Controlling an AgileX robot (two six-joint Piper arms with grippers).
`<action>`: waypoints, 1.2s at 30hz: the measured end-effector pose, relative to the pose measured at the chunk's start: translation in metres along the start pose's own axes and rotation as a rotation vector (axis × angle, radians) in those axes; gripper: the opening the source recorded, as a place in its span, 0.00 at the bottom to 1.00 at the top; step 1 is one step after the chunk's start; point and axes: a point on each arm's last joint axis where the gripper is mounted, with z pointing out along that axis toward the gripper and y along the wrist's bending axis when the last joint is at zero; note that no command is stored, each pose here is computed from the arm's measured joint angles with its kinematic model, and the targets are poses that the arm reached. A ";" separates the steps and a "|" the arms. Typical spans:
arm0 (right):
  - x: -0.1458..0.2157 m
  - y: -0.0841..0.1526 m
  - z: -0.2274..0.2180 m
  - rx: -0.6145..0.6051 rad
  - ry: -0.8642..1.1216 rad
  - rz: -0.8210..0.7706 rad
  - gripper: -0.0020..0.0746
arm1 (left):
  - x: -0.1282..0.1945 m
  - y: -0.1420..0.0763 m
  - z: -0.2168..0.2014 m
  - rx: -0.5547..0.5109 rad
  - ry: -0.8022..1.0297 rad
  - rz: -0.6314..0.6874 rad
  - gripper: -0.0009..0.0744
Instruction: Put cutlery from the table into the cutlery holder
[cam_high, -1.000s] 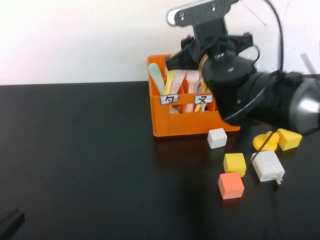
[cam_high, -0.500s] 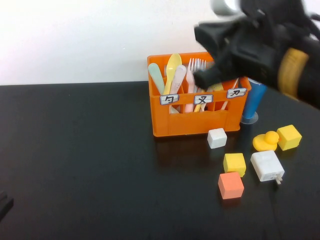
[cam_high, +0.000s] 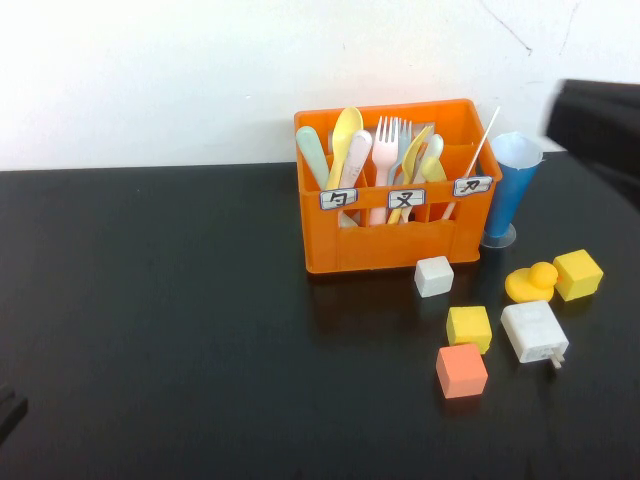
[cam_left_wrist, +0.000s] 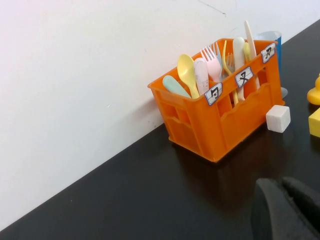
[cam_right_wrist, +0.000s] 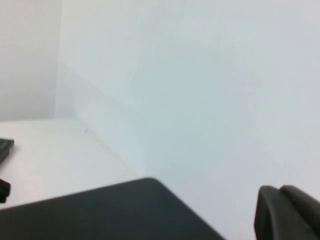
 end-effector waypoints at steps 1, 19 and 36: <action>-0.001 0.001 -0.005 0.002 -0.011 -0.002 0.02 | 0.000 0.000 0.000 0.000 0.000 0.000 0.01; 0.011 0.015 -0.017 -0.109 0.005 0.035 0.02 | 0.000 0.000 0.000 0.000 0.000 -0.001 0.01; 0.099 0.031 -0.090 0.066 0.061 -0.019 0.02 | 0.000 0.000 0.000 0.000 0.000 -0.004 0.01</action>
